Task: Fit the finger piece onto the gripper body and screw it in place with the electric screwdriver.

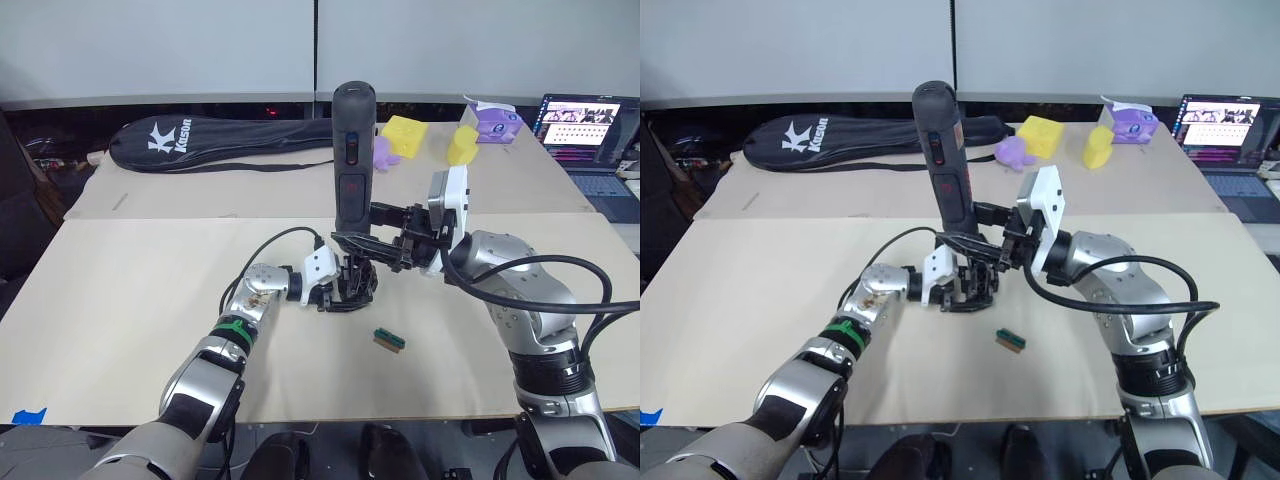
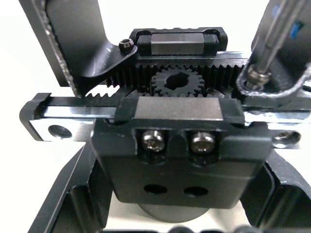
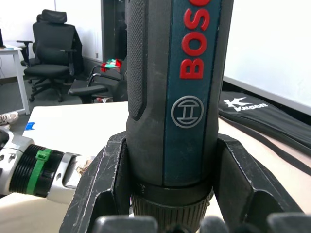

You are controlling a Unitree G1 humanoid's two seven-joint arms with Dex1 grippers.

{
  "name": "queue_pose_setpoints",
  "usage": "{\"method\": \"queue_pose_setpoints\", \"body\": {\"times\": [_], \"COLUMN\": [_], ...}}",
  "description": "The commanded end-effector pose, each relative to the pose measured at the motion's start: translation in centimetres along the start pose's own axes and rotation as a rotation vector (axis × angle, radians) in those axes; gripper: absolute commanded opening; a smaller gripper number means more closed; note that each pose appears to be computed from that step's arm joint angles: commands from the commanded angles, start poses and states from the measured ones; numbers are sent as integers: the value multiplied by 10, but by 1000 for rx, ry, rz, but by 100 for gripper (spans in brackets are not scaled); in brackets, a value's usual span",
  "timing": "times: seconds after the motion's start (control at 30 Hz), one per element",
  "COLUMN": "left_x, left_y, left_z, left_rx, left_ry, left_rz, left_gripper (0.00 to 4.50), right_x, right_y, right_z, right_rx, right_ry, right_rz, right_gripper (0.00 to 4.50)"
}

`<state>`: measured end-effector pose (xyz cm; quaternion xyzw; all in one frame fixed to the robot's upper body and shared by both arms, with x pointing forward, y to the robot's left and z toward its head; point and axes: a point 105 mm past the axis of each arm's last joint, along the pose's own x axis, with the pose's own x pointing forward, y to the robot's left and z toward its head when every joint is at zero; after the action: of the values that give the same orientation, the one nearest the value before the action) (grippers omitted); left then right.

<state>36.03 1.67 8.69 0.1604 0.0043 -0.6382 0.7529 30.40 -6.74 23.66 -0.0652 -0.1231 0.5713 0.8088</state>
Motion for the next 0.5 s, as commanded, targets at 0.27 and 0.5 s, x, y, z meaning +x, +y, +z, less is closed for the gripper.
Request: {"method": "queue_pose_setpoints", "body": {"times": [0.27,0.5], "left_x": [-7,-7], "left_y": [8,7], "left_z": [7,6], "left_rx": [34,35], "left_ry": [-12,-10], "left_rz": [25,22], "left_gripper": [282,282], "right_x": [-16,-17], "right_y": [-7,-6], "right_z": [-53,-53], "right_rx": [139,130], "right_ry": [159,160], "right_rz": [-44,-38], "right_gripper": [193,193]}}
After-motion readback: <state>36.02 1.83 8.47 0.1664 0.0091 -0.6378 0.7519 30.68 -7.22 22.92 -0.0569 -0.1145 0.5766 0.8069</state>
